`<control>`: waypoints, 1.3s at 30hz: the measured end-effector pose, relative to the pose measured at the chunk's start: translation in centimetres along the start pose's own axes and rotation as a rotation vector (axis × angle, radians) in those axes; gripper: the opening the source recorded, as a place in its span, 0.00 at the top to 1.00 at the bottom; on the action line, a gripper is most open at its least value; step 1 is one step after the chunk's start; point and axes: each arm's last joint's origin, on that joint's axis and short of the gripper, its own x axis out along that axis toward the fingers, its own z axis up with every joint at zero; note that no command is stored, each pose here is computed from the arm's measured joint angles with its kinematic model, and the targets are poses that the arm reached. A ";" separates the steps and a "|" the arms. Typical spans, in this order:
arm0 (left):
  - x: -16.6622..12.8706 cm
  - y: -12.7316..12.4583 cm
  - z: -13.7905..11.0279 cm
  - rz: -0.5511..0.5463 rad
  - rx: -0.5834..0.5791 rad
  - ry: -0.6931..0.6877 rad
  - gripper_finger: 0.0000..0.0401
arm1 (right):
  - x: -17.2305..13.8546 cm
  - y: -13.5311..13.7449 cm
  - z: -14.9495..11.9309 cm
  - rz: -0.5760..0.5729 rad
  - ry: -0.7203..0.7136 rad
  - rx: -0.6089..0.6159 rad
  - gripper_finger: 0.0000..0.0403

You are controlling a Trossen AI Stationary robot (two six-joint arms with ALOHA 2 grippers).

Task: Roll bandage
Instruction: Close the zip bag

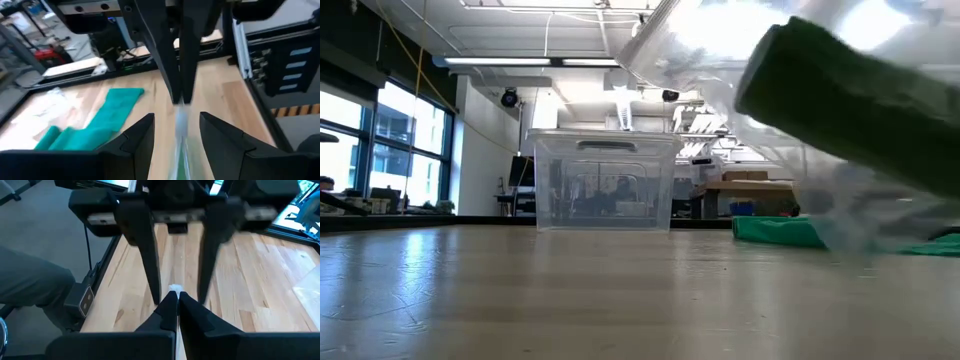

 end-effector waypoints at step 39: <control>-1.1 -1.3 -2.8 -0.045 -0.028 0.211 0.93 | 0.0 0.0 -0.4 -0.007 0.028 -0.007 1.00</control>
